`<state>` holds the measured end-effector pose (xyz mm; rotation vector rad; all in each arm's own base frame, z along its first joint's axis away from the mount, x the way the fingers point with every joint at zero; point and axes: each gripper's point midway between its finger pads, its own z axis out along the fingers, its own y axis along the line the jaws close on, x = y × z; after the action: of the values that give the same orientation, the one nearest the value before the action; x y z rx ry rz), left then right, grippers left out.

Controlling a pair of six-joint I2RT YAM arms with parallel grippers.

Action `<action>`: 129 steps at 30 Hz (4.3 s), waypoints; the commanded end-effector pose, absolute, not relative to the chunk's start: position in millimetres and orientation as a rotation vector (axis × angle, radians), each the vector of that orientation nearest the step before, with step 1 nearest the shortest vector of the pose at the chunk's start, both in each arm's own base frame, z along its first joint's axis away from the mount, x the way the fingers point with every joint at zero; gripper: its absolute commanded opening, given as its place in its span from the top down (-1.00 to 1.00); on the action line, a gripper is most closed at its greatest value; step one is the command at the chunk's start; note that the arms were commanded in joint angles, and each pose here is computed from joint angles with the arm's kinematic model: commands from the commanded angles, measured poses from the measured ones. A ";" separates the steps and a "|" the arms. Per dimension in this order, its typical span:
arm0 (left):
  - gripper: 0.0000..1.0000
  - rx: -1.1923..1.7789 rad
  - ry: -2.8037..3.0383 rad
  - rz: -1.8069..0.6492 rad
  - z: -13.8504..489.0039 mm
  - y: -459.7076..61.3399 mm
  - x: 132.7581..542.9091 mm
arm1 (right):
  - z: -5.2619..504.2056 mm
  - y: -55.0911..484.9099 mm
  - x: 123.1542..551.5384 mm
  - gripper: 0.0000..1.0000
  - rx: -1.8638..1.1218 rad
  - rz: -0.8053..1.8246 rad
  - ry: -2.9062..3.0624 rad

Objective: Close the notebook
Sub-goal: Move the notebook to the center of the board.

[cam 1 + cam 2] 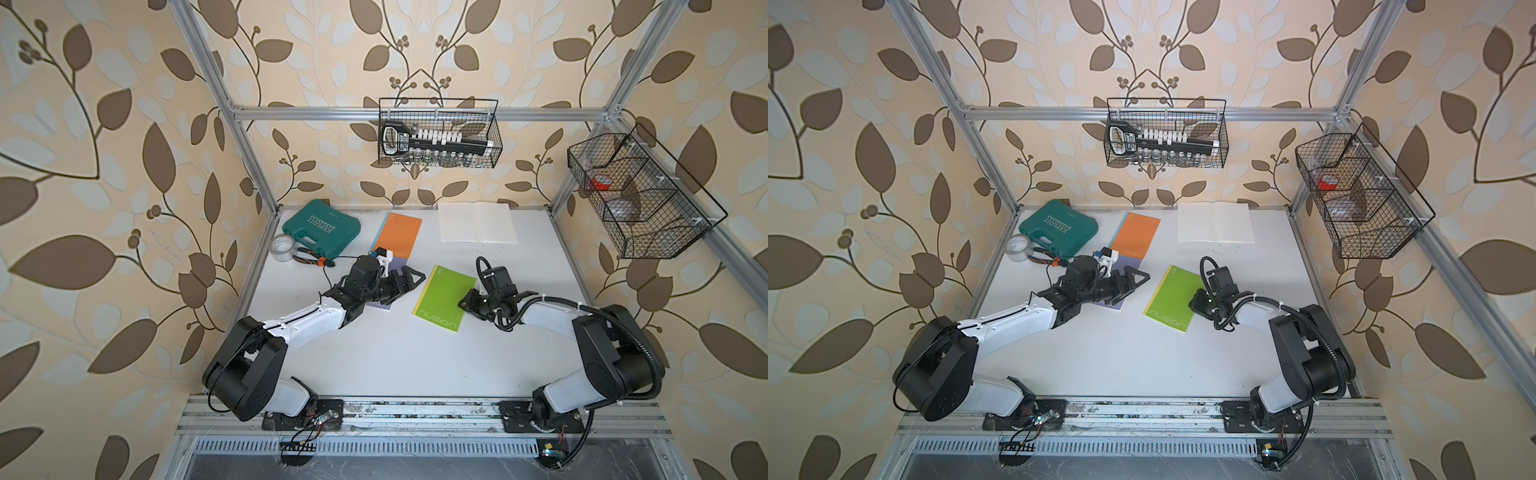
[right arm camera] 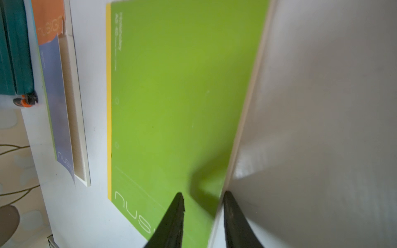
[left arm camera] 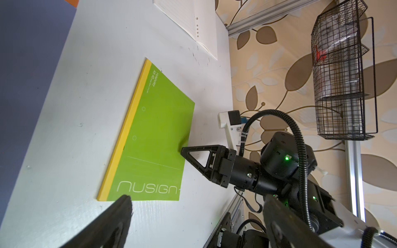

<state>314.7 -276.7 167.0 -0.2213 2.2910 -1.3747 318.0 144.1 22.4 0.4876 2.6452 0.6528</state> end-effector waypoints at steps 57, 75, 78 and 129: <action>-0.93 -0.247 2.254 -1.320 168.5 -251.8 312.8 | -0.2 244.2 337.3 0.36 0.357 0.694 2.733; -0.96 -0.272 2.351 -1.207 162.8 -239.7 306.9 | 81.9 133.6 399.5 -0.33 0.371 0.392 2.546; -0.97 -0.258 2.366 -1.162 160.1 -234.1 303.1 | 86.4 107.7 429.3 -0.33 0.408 0.300 2.518; -0.97 -0.323 2.374 -1.098 149.2 -202.0 264.7 | -10.3 83.7 506.6 -0.34 0.553 0.149 2.751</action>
<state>259.4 -199.9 143.0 -0.3354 2.4033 -1.0711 556.9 83.0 31.3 0.4749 2.5977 0.1597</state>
